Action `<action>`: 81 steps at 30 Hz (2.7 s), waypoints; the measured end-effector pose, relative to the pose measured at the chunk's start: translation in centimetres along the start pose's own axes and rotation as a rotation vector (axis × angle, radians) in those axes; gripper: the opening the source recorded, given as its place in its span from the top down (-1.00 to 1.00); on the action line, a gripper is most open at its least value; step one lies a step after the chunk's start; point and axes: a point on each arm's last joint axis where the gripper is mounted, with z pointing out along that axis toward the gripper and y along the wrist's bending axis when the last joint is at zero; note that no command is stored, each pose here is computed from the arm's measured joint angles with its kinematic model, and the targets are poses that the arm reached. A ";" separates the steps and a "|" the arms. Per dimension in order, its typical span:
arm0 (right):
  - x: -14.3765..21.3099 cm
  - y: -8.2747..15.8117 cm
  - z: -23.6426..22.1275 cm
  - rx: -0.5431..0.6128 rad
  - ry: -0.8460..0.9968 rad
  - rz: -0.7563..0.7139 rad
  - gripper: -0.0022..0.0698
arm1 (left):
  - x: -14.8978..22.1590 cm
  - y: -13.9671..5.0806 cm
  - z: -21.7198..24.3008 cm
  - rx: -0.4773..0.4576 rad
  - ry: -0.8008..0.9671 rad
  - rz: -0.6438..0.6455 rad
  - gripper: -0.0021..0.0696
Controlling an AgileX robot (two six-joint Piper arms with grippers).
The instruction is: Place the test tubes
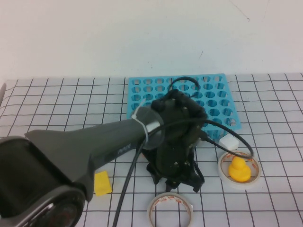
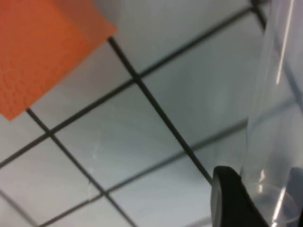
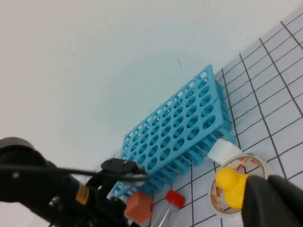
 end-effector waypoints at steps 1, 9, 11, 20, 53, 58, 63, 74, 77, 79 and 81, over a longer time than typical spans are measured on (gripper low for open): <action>0.0 0.0 0.0 -0.001 -0.003 0.004 0.94 | 0.2 -0.3 -0.5 -0.019 -0.004 0.038 0.36; 0.3 0.2 0.0 -0.016 0.041 -0.084 0.94 | 3.2 -3.3 -7.4 -0.074 -0.197 0.215 0.36; 0.1 0.8 -0.2 -0.039 0.053 -0.137 0.94 | 4.5 -3.2 -8.5 -0.058 -0.253 0.232 0.36; -3.2 5.6 0.0 -0.148 0.121 -0.331 0.94 | 13.0 -0.1 -10.5 0.057 -0.583 0.130 0.36; -5.4 20.6 18.8 -0.847 0.433 -0.725 -0.02 | 16.9 9.4 -14.3 0.493 -1.409 -0.109 0.36; -4.6 22.7 21.3 -0.894 0.445 -0.717 -0.54 | 17.0 9.3 -14.2 0.485 -1.408 -0.079 0.36; -3.4 24.4 23.3 -0.938 0.455 -0.721 -0.61 | 17.0 9.2 -14.2 0.485 -1.404 -0.068 0.36; -2.1 27.0 24.6 -1.029 0.423 -0.774 -0.58 | 17.0 9.1 -14.2 0.492 -1.402 -0.058 0.36; -2.1 27.0 24.6 -1.025 0.422 -0.775 -0.39 | 17.0 9.1 -14.2 0.492 -1.402 -0.058 0.36; -2.1 27.0 24.7 -1.020 0.420 -0.776 -0.16 | 17.0 9.1 -14.2 0.489 -1.401 -0.051 0.36; -2.2 27.0 24.8 -1.010 0.417 -0.777 0.14 | 17.0 9.0 -14.2 0.484 -1.398 -0.039 0.36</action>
